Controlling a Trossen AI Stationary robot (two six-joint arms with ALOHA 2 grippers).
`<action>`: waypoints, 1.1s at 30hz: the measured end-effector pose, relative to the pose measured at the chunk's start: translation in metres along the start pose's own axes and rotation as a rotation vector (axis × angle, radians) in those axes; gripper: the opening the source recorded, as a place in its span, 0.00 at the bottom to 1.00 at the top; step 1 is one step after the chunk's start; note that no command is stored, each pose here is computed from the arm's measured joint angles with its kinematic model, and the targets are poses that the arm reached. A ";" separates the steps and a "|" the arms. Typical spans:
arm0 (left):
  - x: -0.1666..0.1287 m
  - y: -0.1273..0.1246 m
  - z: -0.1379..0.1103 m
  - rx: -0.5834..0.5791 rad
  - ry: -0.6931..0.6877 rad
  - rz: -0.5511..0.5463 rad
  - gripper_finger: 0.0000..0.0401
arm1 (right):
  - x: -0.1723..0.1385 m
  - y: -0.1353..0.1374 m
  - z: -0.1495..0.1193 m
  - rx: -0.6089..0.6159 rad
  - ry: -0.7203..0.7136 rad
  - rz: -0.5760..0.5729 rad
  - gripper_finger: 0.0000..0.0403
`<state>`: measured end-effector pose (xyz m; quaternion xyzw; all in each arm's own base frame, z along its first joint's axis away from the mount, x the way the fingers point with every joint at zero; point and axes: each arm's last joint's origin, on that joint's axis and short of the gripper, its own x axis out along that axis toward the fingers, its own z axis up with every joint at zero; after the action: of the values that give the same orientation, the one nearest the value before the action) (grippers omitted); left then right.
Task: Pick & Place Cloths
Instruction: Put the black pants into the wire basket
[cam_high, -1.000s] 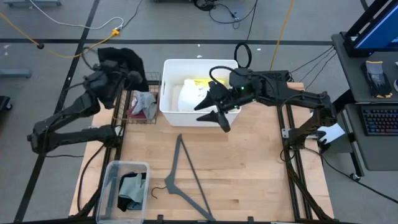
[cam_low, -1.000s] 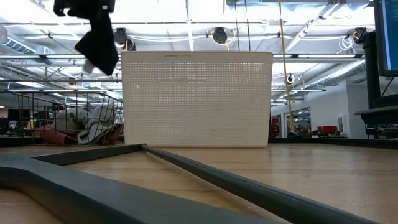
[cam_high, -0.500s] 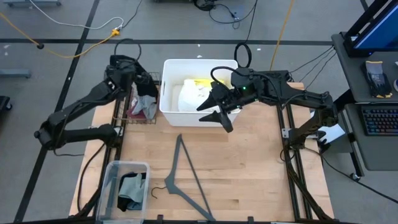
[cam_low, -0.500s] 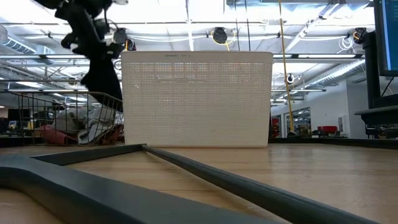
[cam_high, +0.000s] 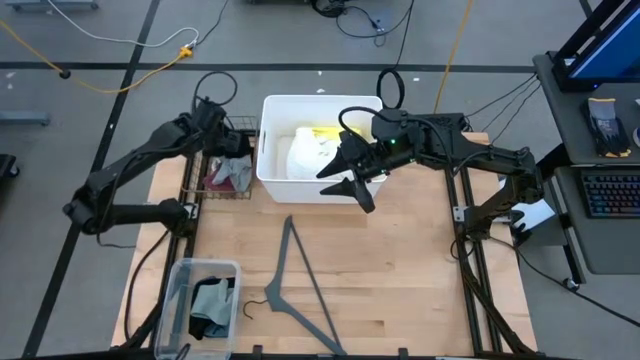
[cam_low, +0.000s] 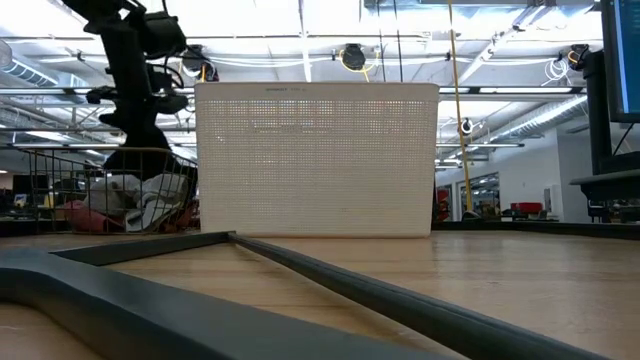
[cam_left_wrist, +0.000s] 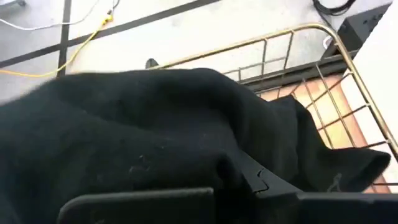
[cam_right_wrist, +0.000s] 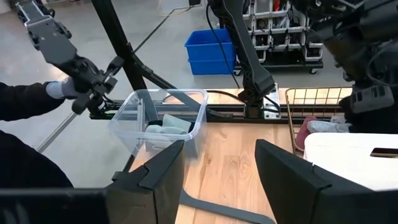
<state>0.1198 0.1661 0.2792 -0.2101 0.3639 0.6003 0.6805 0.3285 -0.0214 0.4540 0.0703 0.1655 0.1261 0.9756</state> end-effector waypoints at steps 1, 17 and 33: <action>0.001 -0.001 0.000 0.000 0.006 0.000 0.01 | 0.000 0.000 0.000 -0.001 -0.003 0.000 0.47; 0.034 -0.001 -0.009 -0.106 0.302 -0.110 0.11 | 0.000 0.000 0.001 -0.002 -0.005 0.004 0.46; 0.024 0.001 -0.009 -0.076 0.300 -0.239 0.67 | -0.001 0.000 -0.015 0.041 0.144 -0.004 0.46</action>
<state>0.1171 0.1761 0.2554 -0.3643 0.4107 0.4905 0.6768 0.3227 -0.0207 0.4406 0.0805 0.2381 0.1254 0.9597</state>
